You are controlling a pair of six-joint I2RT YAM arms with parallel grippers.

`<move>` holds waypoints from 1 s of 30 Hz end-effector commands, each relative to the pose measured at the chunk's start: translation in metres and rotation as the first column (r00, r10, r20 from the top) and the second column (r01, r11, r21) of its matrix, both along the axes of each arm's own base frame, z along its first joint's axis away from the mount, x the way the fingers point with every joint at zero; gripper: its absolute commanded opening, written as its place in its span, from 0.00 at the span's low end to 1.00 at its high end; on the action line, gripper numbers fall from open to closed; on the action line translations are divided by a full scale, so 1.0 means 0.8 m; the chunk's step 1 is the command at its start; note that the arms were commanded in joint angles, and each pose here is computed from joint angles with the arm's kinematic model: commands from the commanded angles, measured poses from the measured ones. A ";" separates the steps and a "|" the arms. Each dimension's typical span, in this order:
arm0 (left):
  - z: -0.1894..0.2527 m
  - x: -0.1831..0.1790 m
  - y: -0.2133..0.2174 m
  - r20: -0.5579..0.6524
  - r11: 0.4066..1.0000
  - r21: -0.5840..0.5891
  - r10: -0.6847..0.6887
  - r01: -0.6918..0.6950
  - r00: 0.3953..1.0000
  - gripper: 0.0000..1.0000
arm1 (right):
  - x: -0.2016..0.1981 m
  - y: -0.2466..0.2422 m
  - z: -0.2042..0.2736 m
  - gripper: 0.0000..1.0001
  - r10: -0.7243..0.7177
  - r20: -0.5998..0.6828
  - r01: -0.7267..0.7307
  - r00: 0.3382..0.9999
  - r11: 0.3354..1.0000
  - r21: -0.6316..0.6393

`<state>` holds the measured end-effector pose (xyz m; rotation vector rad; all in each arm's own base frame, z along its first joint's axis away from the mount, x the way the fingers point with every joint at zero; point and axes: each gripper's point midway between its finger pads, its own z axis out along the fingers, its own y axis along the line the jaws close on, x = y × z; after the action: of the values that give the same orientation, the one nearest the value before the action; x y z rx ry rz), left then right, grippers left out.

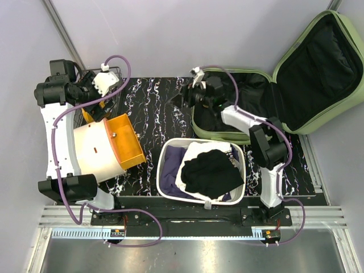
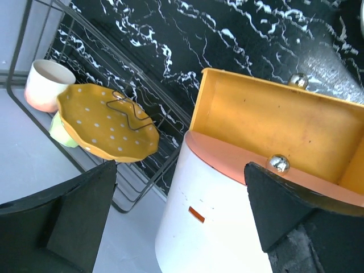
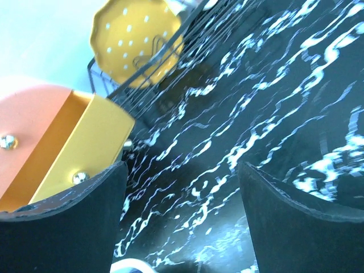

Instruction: Open, take out, and arrange the luggage

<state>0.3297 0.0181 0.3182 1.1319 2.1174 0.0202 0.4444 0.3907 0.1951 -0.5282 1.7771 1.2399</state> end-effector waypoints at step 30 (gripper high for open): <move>0.045 -0.030 -0.033 0.118 0.977 -0.196 0.113 -0.088 0.987 0.99 | 0.137 -0.231 -0.133 0.74 -0.396 -0.076 0.272 0.915 0.745 -0.610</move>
<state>0.3064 -0.0065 0.3401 0.8749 2.0823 -0.1020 0.5433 0.2065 0.0855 -0.3936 2.3490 0.5016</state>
